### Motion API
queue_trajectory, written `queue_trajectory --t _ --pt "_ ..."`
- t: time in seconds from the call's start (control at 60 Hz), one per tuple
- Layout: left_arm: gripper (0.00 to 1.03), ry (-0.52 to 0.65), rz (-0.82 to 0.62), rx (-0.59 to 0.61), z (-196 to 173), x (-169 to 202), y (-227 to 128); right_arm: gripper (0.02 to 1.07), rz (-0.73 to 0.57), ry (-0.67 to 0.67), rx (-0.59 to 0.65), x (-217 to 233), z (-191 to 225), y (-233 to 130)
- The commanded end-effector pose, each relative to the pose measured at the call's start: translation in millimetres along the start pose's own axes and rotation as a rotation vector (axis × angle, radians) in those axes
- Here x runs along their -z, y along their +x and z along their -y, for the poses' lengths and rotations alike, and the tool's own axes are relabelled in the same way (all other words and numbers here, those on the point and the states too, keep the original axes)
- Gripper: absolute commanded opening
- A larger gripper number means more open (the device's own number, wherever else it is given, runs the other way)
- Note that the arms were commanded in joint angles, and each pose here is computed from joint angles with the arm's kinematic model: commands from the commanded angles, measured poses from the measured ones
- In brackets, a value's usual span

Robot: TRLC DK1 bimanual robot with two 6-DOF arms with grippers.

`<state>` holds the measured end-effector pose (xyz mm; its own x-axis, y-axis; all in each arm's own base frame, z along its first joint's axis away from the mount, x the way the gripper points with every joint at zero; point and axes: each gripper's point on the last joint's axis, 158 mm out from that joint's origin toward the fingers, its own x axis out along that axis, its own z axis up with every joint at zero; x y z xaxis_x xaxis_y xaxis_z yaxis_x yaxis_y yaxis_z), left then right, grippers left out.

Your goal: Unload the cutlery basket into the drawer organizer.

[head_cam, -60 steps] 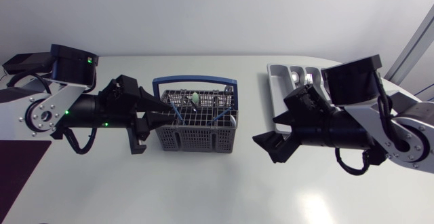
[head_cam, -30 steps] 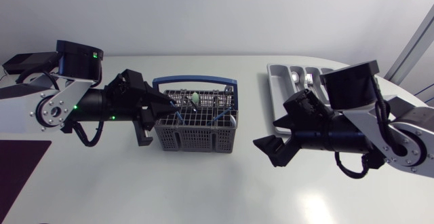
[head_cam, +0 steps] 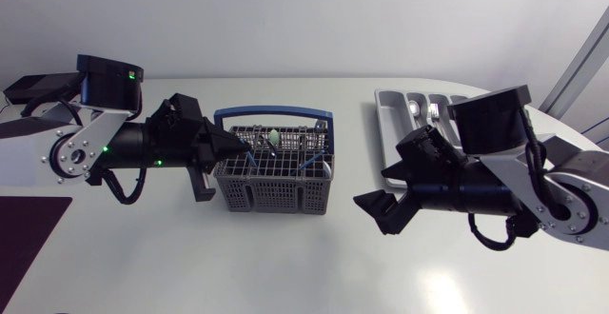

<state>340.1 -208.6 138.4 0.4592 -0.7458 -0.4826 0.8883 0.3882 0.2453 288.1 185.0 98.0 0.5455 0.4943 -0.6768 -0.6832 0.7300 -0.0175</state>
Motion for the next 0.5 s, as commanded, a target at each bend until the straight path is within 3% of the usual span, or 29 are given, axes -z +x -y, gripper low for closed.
queue_trajectory --t 0.0,0.483 --pt "0.03 0.01 0.027 -0.011 -6 -17 -6 1.02 -0.037 -0.017 -0.021 16 -7 7" --pt "0.03 0.021 0.083 -0.034 -3 -56 -41 1.02 -0.04 -0.031 -0.035 16 -15 4"
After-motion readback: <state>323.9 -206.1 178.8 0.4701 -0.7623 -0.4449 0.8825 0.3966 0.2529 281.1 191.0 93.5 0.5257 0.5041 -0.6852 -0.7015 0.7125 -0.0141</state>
